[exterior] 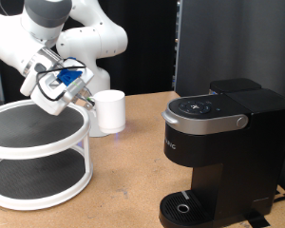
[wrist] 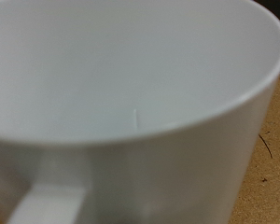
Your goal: Make a cup of coffee with the keurig machine
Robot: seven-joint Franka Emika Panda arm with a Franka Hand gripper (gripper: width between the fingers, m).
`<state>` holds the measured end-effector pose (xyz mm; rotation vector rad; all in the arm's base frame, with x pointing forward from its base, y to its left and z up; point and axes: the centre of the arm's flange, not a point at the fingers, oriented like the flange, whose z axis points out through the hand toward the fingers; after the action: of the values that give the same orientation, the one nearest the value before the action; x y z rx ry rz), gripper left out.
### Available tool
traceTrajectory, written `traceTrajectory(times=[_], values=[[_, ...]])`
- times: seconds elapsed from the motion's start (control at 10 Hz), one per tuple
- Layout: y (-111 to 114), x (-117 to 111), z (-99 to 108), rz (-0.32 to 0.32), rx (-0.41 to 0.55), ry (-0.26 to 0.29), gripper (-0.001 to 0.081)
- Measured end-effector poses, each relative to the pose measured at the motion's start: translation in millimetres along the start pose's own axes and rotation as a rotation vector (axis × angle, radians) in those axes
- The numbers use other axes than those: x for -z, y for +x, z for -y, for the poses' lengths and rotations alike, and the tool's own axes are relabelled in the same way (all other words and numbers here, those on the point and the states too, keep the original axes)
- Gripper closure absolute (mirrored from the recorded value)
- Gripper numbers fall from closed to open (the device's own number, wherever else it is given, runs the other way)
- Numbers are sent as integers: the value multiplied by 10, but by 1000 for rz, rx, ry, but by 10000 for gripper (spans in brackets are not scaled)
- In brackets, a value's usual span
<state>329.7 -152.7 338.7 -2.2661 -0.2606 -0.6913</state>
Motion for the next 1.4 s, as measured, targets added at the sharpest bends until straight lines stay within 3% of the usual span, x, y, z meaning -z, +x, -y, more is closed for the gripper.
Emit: traceTrajectory(times=[0.6,1.0,1.4], values=[[-13,-517,-37,24,-3,-95,736],[-151,-912,-162,53,0,-110,736],[-341,-1116,-289,63,-6,-139,736]])
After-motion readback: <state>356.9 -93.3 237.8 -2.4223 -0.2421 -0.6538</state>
